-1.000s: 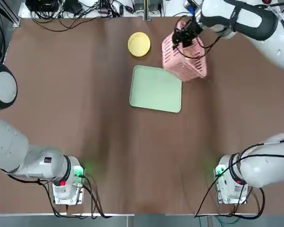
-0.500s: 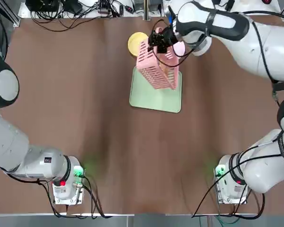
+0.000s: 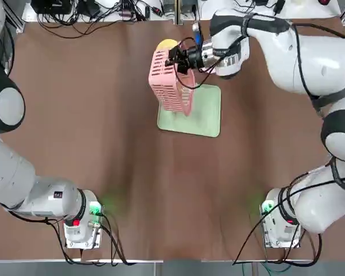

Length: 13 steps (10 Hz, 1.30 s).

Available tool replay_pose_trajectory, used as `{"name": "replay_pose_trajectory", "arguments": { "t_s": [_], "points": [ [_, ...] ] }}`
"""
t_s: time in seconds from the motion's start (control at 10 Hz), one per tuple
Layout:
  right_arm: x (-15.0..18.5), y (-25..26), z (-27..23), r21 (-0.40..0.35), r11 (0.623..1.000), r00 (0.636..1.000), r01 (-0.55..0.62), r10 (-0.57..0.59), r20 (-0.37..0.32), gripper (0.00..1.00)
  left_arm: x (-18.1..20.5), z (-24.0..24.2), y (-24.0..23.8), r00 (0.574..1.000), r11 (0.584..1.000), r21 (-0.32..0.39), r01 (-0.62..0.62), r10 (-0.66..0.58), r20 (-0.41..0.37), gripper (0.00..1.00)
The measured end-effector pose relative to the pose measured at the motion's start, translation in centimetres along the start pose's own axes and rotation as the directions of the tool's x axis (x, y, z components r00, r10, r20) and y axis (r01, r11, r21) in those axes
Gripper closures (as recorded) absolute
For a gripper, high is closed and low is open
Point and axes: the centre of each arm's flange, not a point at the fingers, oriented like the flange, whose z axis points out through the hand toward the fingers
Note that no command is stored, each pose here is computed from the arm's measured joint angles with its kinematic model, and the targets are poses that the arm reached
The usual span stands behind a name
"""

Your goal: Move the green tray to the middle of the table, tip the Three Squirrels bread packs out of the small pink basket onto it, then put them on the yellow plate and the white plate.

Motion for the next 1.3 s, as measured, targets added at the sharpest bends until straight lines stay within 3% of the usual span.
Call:
{"name": "replay_pose_trajectory", "arguments": {
  "t_s": [0.2,0.4,1.0,1.3],
  "points": [
    [-0.5,1.6,1.4,0.092,0.996,0.998,0.021,-0.015,-0.059,0.93,0.0,0.2,-0.6,1.000,1.000,0.001,0.005,-0.005,0.007,0.00],
    [-0.5,3.0,2.2,0.135,0.990,0.995,0.050,-0.037,-0.093,0.93,0.1,0.3,-0.7,1.000,1.000,0.002,0.007,-0.007,0.009,0.00],
    [-0.1,7.5,5.1,0.309,0.935,0.980,0.173,-0.133,-0.147,0.93,0.1,0.5,-0.6,1.000,1.000,0.002,0.005,-0.005,0.012,0.00],
    [-0.8,10.1,6.8,0.378,0.910,0.981,0.168,-0.117,-0.153,0.93,0.2,0.9,-0.2,1.000,1.000,0.001,-0.002,0.002,0.021,0.00]
  ]
}}
